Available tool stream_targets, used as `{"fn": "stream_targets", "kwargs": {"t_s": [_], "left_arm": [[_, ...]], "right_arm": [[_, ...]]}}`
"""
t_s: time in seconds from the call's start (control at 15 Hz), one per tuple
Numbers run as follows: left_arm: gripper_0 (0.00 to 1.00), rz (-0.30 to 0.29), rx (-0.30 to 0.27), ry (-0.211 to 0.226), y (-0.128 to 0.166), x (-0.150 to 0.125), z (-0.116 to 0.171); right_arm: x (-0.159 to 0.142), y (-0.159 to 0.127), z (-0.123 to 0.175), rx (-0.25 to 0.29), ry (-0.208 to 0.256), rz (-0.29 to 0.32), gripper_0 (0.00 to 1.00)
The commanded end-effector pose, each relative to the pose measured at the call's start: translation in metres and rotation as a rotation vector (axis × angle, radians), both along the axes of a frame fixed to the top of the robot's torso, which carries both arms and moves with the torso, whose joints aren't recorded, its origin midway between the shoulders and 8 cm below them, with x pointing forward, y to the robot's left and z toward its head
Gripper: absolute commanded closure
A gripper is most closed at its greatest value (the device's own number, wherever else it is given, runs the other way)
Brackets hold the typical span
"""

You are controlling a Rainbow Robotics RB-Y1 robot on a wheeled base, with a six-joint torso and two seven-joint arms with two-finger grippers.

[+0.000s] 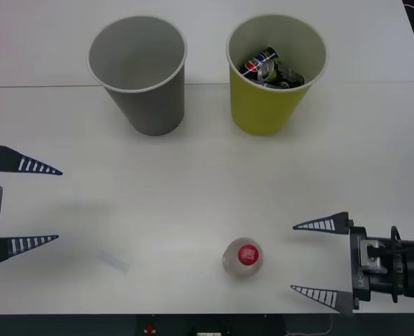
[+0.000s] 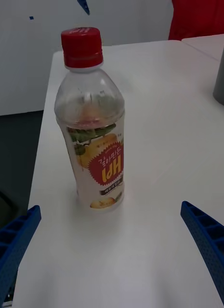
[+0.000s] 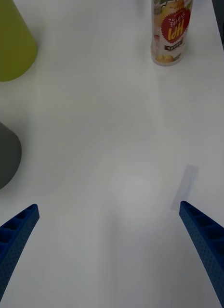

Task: Put the can into the green bin and the plastic bottle into the gray bin

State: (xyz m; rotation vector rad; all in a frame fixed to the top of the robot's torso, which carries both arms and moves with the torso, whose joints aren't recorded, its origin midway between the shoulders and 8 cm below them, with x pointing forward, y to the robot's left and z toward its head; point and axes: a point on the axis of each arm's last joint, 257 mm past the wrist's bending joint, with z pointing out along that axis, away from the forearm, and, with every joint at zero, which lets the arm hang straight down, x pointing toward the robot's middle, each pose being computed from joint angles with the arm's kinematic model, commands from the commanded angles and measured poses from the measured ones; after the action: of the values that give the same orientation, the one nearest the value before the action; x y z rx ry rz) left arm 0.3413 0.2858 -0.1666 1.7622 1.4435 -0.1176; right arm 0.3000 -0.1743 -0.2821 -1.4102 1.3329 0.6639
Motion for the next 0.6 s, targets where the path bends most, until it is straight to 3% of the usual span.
{"fn": "stream_targets", "kwargs": {"t_s": [0.07,0.33,0.6], "left_arm": [[0.0,0.0,0.0,0.0,0.0,0.0,0.0],[0.0,0.0,0.0,0.0,0.0,0.0,0.0],[0.0,0.0,0.0,0.0,0.0,0.0,0.0]], "right_arm": [[0.003,0.019,-0.01,0.058,0.023,0.008,0.0],[0.008,0.048,-0.022,0.12,0.036,0.019,0.0],[0.01,0.073,-0.027,0.126,0.012,0.038,0.0]]}}
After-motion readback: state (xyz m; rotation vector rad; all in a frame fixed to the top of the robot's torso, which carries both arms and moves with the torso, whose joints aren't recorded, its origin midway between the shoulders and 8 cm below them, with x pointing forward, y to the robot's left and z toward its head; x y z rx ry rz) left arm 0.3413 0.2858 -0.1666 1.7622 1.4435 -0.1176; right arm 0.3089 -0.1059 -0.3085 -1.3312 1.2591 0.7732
